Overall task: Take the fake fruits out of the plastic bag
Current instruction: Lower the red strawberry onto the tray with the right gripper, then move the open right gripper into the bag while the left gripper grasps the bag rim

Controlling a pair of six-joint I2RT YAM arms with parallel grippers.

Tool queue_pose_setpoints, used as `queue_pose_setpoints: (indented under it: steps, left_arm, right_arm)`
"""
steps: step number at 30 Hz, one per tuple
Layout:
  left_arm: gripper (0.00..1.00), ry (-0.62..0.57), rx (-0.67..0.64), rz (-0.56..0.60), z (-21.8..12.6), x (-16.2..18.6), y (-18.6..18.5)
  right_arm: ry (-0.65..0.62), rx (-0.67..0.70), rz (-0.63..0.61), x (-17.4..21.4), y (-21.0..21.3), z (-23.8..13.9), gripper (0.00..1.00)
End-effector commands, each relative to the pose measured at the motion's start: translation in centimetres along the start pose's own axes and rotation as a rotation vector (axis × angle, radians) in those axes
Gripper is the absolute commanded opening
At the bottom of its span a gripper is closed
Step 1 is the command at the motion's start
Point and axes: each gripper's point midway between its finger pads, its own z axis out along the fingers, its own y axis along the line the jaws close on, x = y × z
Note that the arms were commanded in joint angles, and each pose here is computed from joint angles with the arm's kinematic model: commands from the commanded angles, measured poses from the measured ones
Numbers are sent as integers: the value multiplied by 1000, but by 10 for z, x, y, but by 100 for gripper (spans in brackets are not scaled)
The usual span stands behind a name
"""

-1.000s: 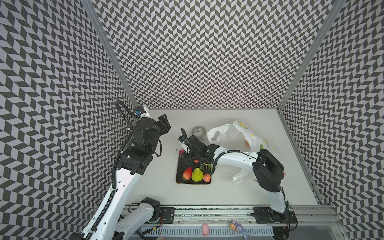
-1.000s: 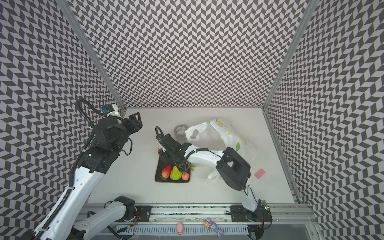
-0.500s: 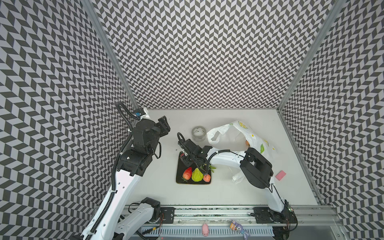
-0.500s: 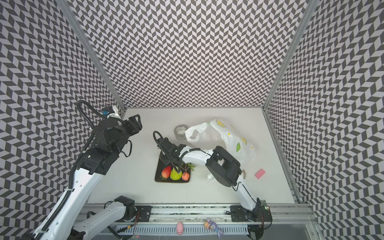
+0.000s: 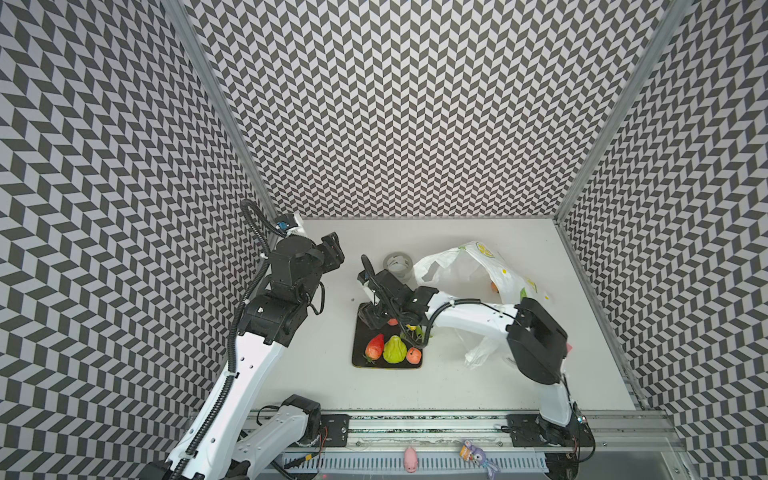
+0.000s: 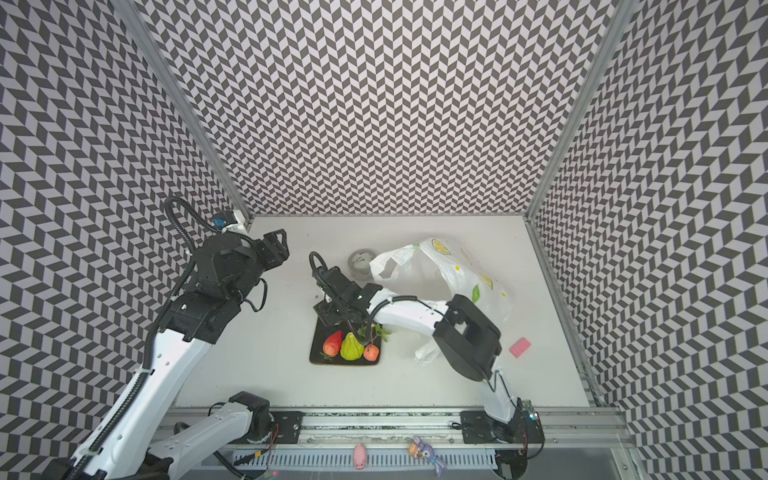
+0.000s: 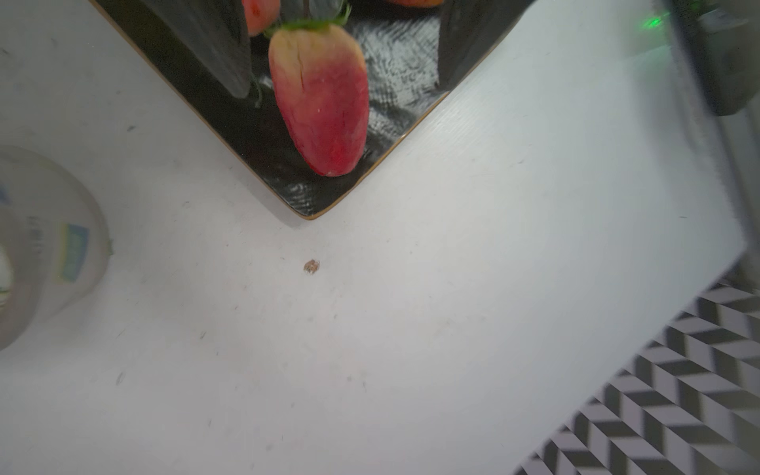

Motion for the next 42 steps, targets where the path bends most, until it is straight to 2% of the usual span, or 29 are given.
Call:
queue_pose_setpoints:
  steps: [1,4,7,10,13,16,20,30,33,36,42]
  left_arm:
    - [70,-1,136,56,3,-7,-28]
    - [70,115,196,136,20,19,-39]
    - [70,141,327,189,21,31,-60]
    - [71,171,483,231,17,49,-80]
    - [71,245,638,277,13,83,-100]
    - [72,337,754,323,13,120,-118]
    - [73,408,828,391,18,155,-138]
    - [78,511,905,433,58,199,-162]
    - [76,529,933,429,68,210,-171]
    - [66,542,958,411,78,216,-179]
    - [21,543,1020,381,75,213,-195]
  right_arm:
    - [-171,-122,-33,-38,26,-66,69]
    - [-205,-148,-77,-28,33,-103,68]
    - [-227,-127,-59,-18,27,-135,65]
    - [-246,7,31,-5,-4,-164,61]
    - [-231,168,167,23,-42,-183,56]
    - [-129,249,239,60,-65,-184,51]
    - [-11,340,287,93,-84,-184,46]
    - [84,448,344,122,-119,-184,43]
    - [97,486,358,123,-130,-183,43]
    - [117,513,354,125,-138,-177,43]
    - [243,575,416,151,-170,-163,41]
